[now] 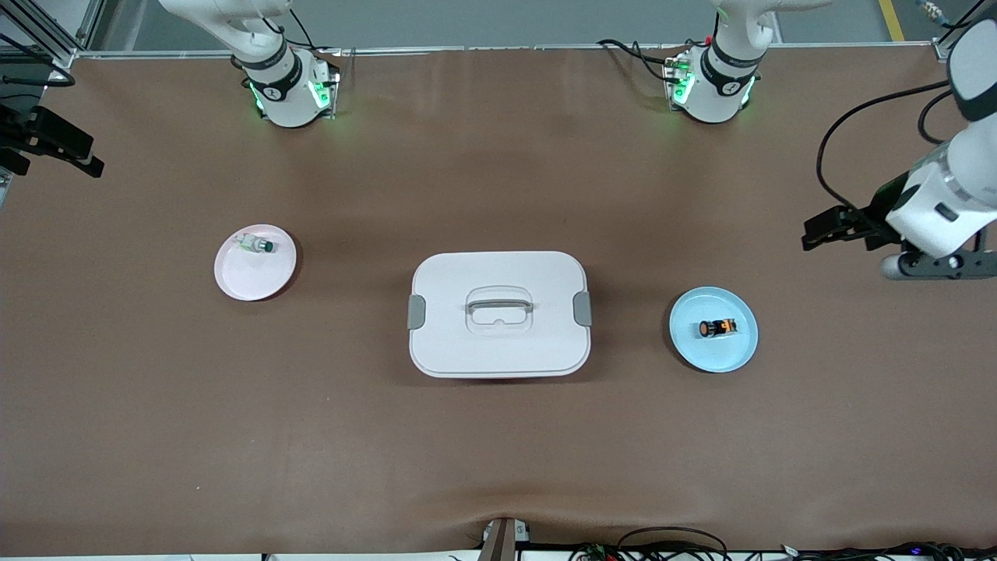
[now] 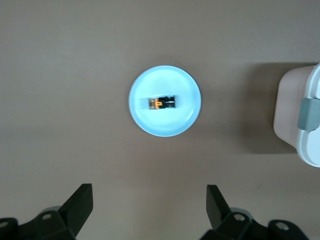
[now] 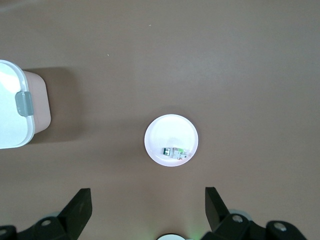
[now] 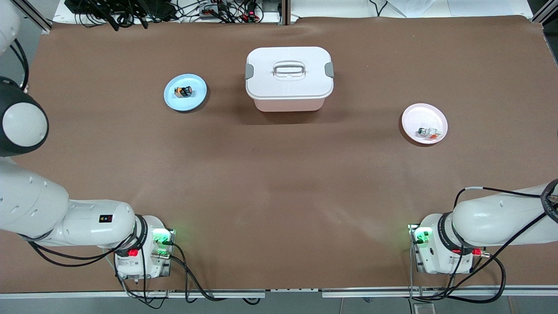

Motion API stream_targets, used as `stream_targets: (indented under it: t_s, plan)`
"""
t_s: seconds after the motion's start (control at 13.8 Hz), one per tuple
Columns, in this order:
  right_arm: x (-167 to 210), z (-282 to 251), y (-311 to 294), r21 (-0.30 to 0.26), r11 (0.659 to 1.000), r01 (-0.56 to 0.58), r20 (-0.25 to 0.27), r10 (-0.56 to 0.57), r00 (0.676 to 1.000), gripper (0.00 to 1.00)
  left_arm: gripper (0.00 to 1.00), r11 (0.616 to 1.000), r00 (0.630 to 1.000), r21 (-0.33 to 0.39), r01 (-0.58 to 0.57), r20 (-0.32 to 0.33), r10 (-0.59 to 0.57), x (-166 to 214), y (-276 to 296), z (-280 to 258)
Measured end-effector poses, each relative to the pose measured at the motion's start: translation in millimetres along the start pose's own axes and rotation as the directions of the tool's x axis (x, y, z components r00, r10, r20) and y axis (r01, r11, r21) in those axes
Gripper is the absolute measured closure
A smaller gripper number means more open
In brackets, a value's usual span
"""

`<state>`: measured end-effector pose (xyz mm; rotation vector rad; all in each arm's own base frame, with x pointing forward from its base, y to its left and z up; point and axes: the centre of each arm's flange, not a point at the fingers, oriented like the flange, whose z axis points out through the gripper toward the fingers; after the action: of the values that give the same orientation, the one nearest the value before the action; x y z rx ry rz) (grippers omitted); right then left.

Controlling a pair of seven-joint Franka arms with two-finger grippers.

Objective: Transfer orange switch to right arm and place
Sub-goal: 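Move the left gripper over the orange switch on the blue plate, then lower the left gripper and close it on the orange switch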

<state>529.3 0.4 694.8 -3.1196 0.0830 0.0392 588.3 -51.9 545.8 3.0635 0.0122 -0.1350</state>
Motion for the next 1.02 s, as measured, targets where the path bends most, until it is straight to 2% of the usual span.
stream_targets:
  t_s: [0.36, 0.8, 1.02]
  plan:
    - [-0.3, -0.5, 1.2, 0.000, 1.000, -0.004, -0.001, 0.004, 1.000, 0.00, 0.00, 1.000, 0.997, -0.016, 0.007, 0.083, -0.005, 27.2, -0.3, 60.1]
    - [-0.8, 1.7, 8.6, 0.017, 0.999, -0.037, 0.001, 0.037, 0.999, 0.00, 0.00, 0.999, 0.999, -0.039, 0.039, 0.027, -0.038, 48.5, -6.0, 137.5]
    - [-5.8, 1.6, 9.9, 0.020, 0.999, -0.040, -0.008, 0.040, 0.999, 0.00, 0.00, 0.997, 0.997, -0.036, 0.069, 0.037, -0.068, 50.5, -10.5, 186.8]
